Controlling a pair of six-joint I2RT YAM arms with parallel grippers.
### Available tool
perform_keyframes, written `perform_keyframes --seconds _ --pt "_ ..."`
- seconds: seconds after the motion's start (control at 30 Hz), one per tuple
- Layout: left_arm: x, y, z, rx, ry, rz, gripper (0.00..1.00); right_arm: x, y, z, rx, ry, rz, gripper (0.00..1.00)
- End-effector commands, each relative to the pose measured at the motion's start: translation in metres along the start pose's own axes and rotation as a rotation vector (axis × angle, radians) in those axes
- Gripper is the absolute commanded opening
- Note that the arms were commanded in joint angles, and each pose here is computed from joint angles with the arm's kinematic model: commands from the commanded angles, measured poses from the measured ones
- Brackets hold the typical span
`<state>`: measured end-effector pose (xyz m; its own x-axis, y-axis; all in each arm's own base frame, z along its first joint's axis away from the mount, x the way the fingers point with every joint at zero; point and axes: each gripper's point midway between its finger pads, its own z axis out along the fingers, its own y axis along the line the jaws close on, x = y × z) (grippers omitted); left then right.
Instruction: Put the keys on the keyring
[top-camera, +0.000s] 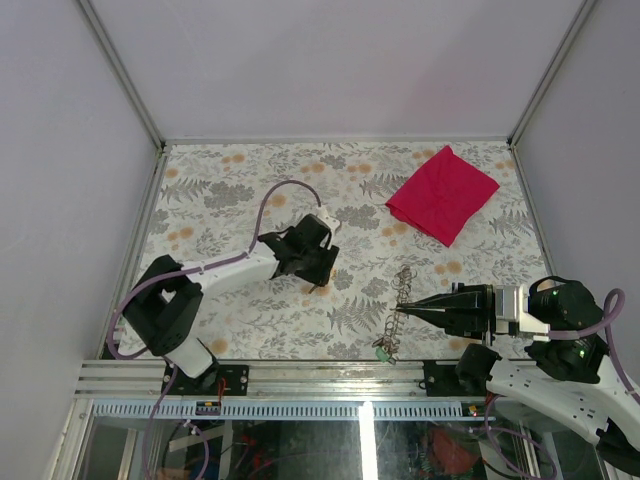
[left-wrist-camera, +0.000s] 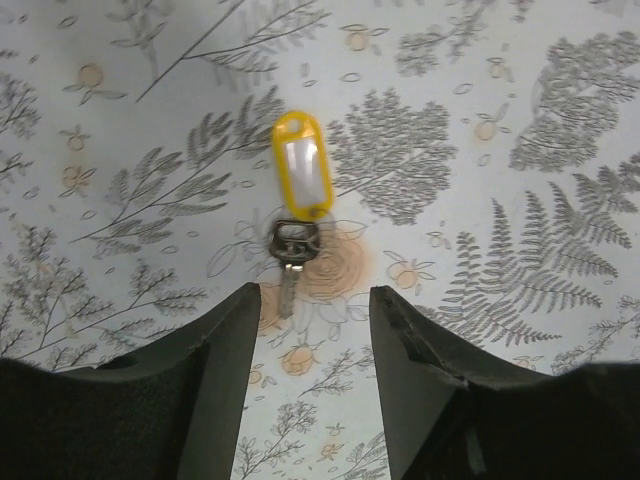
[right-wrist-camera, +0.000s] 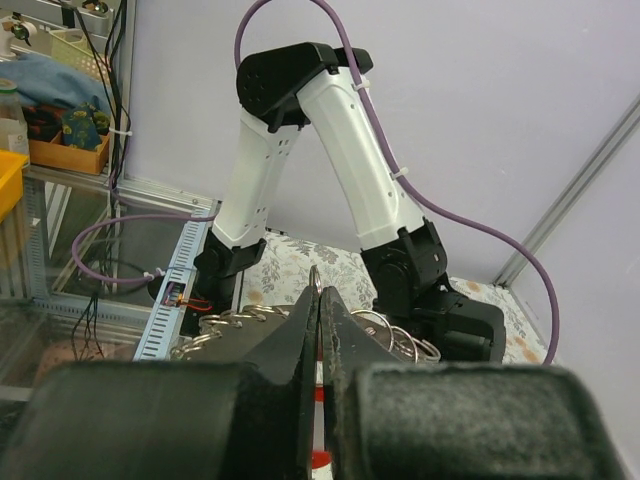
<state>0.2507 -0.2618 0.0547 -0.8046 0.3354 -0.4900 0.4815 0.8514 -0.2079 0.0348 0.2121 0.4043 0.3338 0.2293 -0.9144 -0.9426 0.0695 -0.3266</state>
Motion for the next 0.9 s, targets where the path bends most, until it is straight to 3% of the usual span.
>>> perform_keyframes --seconds 0.0,0.37,0.63,0.87 --pt "-0.027 -0.010 0.006 -0.070 -0.139 0.109 0.50 -0.023 -0.008 0.001 0.032 -0.073 -0.050 0.02" --pt "-0.004 0.002 0.029 -0.266 -0.053 0.263 0.48 -0.022 -0.007 0.004 0.021 -0.075 -0.037 0.02" --pt "-0.008 0.002 0.033 -0.267 -0.085 0.280 0.38 -0.021 -0.007 0.006 0.011 -0.076 -0.027 0.02" --pt "-0.008 -0.001 0.037 -0.251 -0.089 0.297 0.37 -0.020 -0.006 0.007 0.005 -0.077 -0.022 0.02"
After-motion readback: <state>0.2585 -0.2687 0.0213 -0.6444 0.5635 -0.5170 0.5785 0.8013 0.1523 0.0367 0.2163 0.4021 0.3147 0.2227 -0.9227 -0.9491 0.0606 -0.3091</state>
